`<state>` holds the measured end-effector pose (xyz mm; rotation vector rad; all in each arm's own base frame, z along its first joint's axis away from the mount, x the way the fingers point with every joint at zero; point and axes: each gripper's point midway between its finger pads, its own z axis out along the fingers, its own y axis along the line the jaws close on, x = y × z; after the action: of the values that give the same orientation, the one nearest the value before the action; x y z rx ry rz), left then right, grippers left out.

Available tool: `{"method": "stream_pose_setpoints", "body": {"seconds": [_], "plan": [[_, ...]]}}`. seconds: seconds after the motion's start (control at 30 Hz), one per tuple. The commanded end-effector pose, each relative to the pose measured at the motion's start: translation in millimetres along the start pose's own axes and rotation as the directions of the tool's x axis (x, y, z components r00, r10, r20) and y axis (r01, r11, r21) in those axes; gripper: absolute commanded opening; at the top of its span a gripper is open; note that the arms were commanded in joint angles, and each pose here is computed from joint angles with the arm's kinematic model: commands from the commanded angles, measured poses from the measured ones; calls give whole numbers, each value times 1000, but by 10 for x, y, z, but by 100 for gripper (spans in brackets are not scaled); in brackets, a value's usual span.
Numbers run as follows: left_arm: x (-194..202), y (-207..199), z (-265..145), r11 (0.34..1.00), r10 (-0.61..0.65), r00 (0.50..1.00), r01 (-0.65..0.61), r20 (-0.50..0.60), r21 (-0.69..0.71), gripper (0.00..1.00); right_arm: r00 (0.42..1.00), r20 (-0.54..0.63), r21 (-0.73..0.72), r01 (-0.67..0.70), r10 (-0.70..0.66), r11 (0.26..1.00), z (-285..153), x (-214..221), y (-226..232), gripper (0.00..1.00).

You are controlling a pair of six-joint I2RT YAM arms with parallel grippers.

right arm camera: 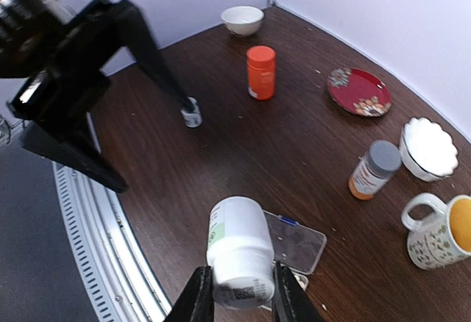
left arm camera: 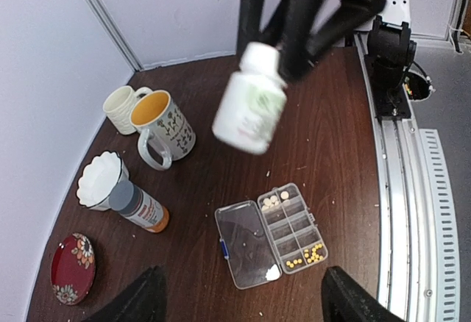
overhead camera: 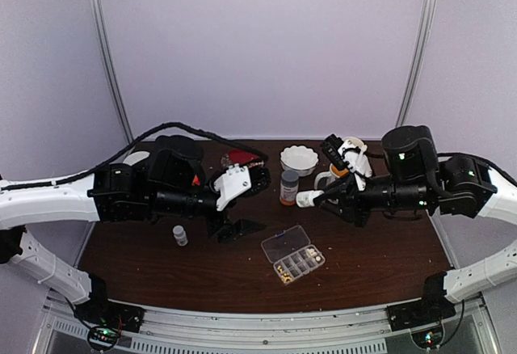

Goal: Sort the pills into containers
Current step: Place the pill bottle at the center of the board.

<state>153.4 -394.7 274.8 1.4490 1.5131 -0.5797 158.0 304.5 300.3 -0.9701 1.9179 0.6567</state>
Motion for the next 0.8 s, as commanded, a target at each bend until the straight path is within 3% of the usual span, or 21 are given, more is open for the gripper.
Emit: {"method": "stream_pose_setpoints", "body": {"seconds": [0.0,0.07,0.17,0.3,0.53,0.63,0.77], "plan": [[51,216,-141,989,-64,998,68,28,-132,77,982,-163,194,-67,99,979,-95,476,-561,0],[108,276,-187,980,-94,995,99,33,-174,81,959,-224,297,-102,173,949,-93,653,-801,0],[169,381,-255,960,-154,987,163,56,-228,95,896,-367,376,-104,251,921,2,982,-1046,0],[229,553,-386,911,-239,965,262,110,-319,98,770,-551,364,-126,322,923,232,1464,-1209,0],[384,755,-643,825,-323,937,348,134,-445,98,730,-525,471,-179,438,864,495,1655,-1820,5],[529,846,-756,768,-377,918,384,123,-512,98,723,-524,485,-181,450,856,580,1710,-1951,8],[648,832,-809,749,-405,905,409,129,-521,98,692,-563,488,-163,452,857,660,1850,-2052,8]]}}
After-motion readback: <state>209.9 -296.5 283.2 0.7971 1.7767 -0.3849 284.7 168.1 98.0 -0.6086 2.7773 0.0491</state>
